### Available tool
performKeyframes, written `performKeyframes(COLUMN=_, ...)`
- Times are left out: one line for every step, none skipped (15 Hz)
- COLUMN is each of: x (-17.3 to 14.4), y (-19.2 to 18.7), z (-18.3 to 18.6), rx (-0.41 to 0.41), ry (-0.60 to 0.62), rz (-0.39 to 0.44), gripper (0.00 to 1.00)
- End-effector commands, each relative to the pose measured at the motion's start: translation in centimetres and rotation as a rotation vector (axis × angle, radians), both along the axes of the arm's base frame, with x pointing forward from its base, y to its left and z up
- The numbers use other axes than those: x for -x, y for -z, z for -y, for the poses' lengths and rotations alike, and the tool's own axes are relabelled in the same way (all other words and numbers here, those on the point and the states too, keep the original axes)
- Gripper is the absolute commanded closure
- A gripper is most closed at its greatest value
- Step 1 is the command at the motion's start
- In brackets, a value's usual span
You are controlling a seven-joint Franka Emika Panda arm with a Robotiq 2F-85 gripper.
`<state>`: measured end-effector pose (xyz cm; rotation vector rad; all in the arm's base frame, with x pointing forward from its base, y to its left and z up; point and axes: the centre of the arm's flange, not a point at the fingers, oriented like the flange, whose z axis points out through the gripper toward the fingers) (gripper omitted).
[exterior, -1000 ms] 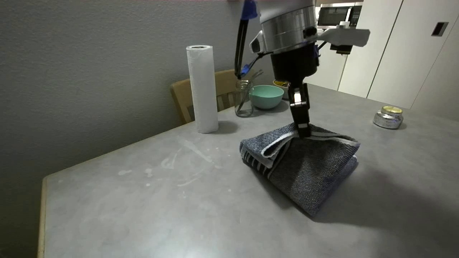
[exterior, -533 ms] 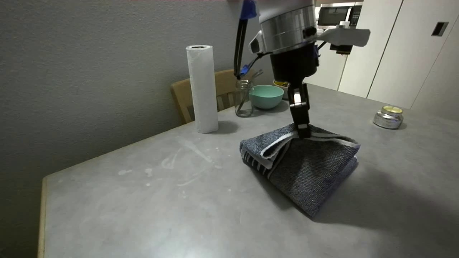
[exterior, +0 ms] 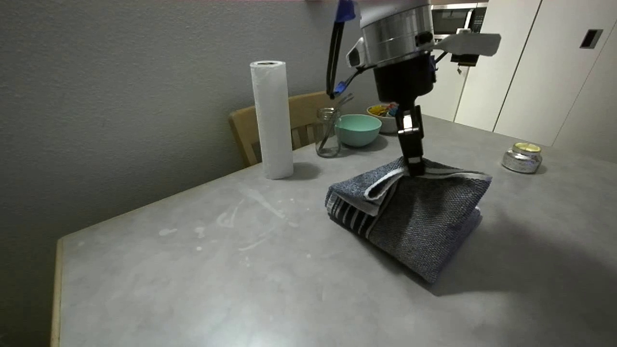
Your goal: Fold the grey towel
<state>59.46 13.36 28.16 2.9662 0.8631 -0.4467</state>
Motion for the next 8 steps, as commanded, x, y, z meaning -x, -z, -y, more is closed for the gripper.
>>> performKeyframes(x=0.4, y=-0.4, z=3.4, rx=-0.032, ry=0.010, rz=-0.016, gripper=0.98)
performKeyframes(x=0.2, y=-0.2, z=4.1, rx=-0.039, ry=0.016, rz=-0.018, gripper=0.98)
performKeyframes(x=0.0, y=0.0, z=4.8, rx=-0.049, ry=0.024, rz=-0.019, gripper=0.98)
performKeyframes(x=-0.2, y=0.2, z=5.4, rx=-0.058, ry=0.034, rz=-0.020, gripper=0.98)
performKeyframes(x=-0.3, y=0.3, z=5.9, rx=-0.068, ry=0.047, rz=-0.019, gripper=0.98)
performKeyframes(x=-0.5, y=0.5, z=6.4, rx=-0.069, ry=0.069, rz=-0.017, gripper=0.98)
performKeyframes(x=-0.6, y=0.5, z=6.8, rx=-0.069, ry=0.100, rz=-0.015, gripper=0.98)
performKeyframes(x=-0.8, y=0.6, z=7.1, rx=-0.065, ry=0.140, rz=-0.010, gripper=0.98)
